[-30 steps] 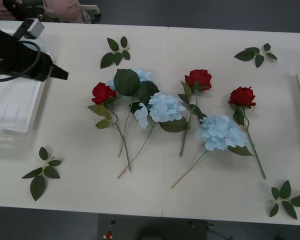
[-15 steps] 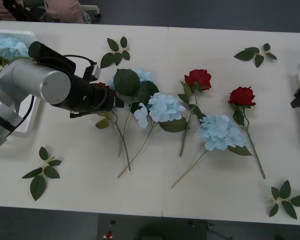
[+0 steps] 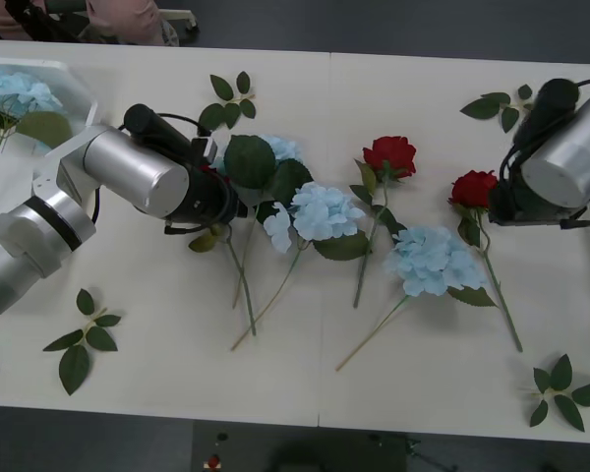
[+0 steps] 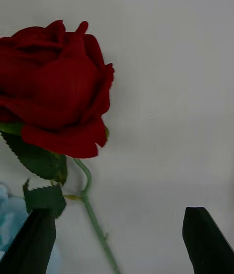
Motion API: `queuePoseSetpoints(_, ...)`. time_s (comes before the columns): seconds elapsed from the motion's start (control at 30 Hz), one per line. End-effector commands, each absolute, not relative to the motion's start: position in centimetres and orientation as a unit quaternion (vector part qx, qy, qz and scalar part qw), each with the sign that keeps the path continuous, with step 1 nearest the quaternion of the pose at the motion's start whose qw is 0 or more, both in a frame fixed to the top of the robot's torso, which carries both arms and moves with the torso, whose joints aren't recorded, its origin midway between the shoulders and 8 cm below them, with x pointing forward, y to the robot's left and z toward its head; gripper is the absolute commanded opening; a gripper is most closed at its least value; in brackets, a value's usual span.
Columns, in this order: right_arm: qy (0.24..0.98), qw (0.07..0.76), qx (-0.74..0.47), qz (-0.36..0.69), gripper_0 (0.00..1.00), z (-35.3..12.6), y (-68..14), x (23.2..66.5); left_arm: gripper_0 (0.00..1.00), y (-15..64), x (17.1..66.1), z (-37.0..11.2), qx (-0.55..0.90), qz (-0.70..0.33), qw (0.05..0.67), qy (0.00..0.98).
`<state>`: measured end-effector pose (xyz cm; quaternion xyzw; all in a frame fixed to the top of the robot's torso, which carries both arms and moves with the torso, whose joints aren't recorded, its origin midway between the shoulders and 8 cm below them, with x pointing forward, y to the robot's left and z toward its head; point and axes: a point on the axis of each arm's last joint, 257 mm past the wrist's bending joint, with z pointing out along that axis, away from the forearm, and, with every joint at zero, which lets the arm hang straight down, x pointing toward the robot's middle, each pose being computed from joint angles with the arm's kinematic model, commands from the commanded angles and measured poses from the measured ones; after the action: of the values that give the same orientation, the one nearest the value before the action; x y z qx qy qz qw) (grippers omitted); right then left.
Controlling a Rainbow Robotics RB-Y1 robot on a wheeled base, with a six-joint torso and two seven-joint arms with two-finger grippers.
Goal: Put the red flowers into the right box and the blue flowers into the left box
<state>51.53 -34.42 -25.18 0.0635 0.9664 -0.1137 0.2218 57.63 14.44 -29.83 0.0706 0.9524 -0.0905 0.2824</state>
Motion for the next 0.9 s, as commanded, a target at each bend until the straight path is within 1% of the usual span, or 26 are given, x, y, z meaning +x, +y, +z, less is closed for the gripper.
queuePoseSetpoints(0.03,0.963,0.23,0.073,-0.12,0.76,-26.8,-33.4,52.8,1.0,14.1,59.4,-27.9,0.082,-0.073,0.315,0.943)
queuePoseSetpoints(0.13,0.962,0.231,0.077,-0.12,0.76,-27.7,-33.2,53.3,1.0,14.9,59.8,-28.2,0.103,-0.04,0.327,0.939)
queuePoseSetpoints(0.17,0.962,0.232,0.079,-0.121,0.76,-28.0,-33.2,53.5,0.88,15.1,59.9,-28.4,0.113,-0.026,0.331,0.937)
queuePoseSetpoints(0.23,0.961,0.233,0.08,-0.124,0.76,-28.5,-33.4,53.8,0.67,15.5,60.2,-28.7,0.134,0.0,0.341,0.93)
queuePoseSetpoints(0.27,0.961,0.234,0.082,-0.123,0.76,-28.6,-33.5,53.9,0.61,15.5,60.3,-28.7,0.139,0.006,0.345,0.928)
queuePoseSetpoints(0.3,0.961,0.234,0.085,-0.122,0.76,-28.9,-33.6,54.1,0.51,15.6,60.4,-28.9,0.149,0.016,0.349,0.925)
queuePoseSetpoints(0.5,0.959,0.236,0.094,-0.124,0.76,-30.1,-34.6,54.8,0.26,15.5,60.4,-28.9,0.153,0.019,0.352,0.923)
queuePoseSetpoints(0.57,0.959,0.236,0.096,-0.125,0.76,-30.6,-35.1,55.0,0.15,15.7,60.5,-28.9,0.152,0.02,0.352,0.923)
queuePoseSetpoints(0.6,0.959,0.235,0.097,-0.125,0.76,-30.7,-35.2,55.0,0.12,15.5,60.4,-28.9,0.153,0.019,0.352,0.923)
queuePoseSetpoints(0.63,0.959,0.235,0.098,-0.124,0.76,-31.0,-35.3,55.1,0.07,15.7,60.5,-28.9,0.152,0.02,0.352,0.923)
queuePoseSetpoints(0.7,0.959,0.234,0.099,-0.123,0.76,-31.6,-35.5,55.3,0.01,15.6,60.5,-28.8,0.153,0.02,0.353,0.923)
queuePoseSetpoints(0.8,0.959,0.236,0.095,-0.122,0.76,-32.4,-35.6,55.5,0.0,15.9,60.8,-28.4,0.151,0.022,0.358,0.921)
queuePoseSetpoints(0.9,0.958,0.241,0.086,-0.132,0.76,-33.3,-36.0,55.9,0.0,17.4,62.8,-25.1,0.122,0.008,0.39,0.912)
